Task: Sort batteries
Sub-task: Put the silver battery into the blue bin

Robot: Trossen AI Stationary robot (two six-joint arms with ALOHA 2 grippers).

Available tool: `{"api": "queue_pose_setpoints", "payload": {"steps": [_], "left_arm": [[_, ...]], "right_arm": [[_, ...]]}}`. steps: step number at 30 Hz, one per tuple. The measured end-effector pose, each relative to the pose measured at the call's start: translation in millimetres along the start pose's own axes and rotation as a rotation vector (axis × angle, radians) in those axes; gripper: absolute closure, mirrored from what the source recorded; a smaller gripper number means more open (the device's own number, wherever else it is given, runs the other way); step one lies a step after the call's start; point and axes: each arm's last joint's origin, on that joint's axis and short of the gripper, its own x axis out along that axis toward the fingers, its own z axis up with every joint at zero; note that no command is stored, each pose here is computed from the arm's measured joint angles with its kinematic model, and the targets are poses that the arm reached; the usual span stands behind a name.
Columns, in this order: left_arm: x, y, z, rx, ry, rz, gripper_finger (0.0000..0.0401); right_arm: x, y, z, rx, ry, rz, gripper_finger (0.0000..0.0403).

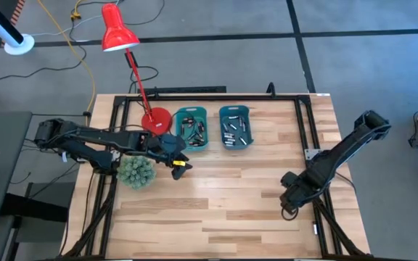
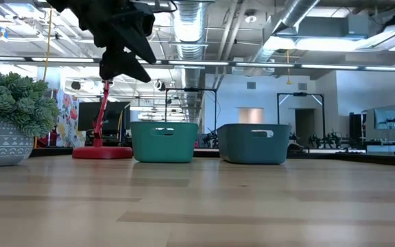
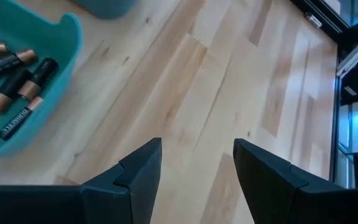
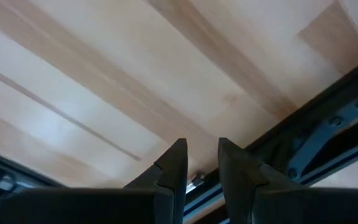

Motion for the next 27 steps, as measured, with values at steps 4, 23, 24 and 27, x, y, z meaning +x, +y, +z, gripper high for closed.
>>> {"api": "queue_pose_setpoints", "payload": {"steps": [4, 23, 24, 27], "left_arm": [[0.0, -4.8, -3.6, 0.012, 0.011, -0.012, 0.0207], [0.1, -9.7, -7.3, 0.050, -0.008, 0.018, 0.0207], [0.1, -9.6, -7.3, 0.056, -0.009, 0.019, 0.0207], [0.1, -9.6, -7.3, 0.070, -0.009, 0.019, 0.0207]], "right_arm": [[4.9, 3.6, 3.5, -0.052, -0.006, -0.021, 0.0299], [54.7, 34.5, 15.5, -0.161, 0.203, -0.114, 0.0299], [55.4, 34.6, 15.8, -0.159, 0.204, -0.117, 0.0300], [57.3, 35.8, 16.4, -0.153, 0.208, -0.118, 0.0300]]}}
